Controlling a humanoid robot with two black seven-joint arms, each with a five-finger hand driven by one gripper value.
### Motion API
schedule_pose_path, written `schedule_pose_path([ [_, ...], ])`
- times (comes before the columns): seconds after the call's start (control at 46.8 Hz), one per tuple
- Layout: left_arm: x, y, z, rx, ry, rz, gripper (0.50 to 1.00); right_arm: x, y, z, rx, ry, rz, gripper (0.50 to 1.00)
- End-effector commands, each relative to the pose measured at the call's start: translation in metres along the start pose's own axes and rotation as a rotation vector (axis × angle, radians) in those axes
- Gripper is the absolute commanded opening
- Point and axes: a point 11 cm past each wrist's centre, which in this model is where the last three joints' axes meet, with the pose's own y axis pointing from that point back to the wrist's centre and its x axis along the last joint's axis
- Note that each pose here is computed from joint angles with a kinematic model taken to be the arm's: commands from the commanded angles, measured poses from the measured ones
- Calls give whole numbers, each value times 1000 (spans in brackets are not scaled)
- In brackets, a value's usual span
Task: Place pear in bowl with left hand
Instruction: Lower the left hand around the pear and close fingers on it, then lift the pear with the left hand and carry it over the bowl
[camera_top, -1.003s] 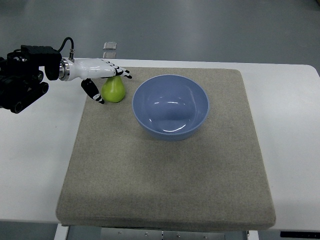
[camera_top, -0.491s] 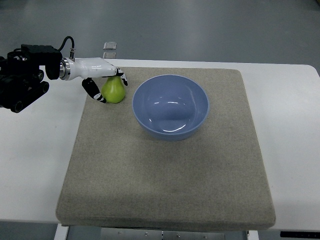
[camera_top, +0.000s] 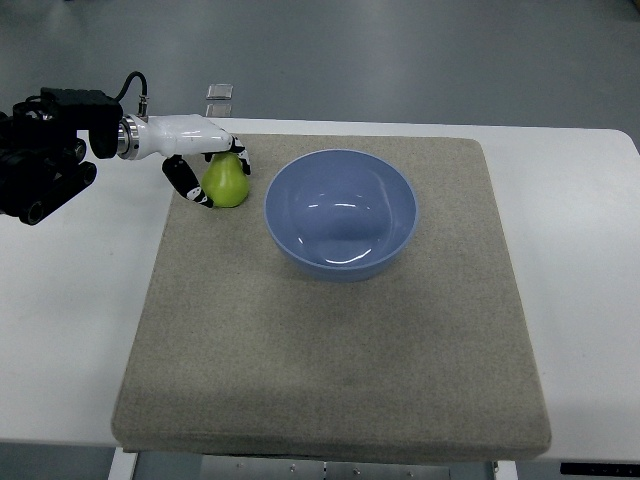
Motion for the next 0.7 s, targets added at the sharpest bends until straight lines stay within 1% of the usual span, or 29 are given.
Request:
schedule_pose_path([
  [0.0, 3, 1, -1, 2, 0, 13, 500, 0, 0, 0, 0, 0, 0, 926],
  [0.363, 14, 3, -1, 1, 7, 45, 500, 0, 0, 0, 0, 0, 0, 926],
  [0.47, 29, 5, -1, 1, -4, 68, 500, 0, 0, 0, 0, 0, 0, 926],
  [0.619, 58, 9, 2, -3, -14, 122, 500, 0, 0, 0, 2, 0, 0, 926],
  [0.683, 63, 10, 2, -5, -14, 133, 500, 0, 0, 0, 0, 0, 0, 926],
])
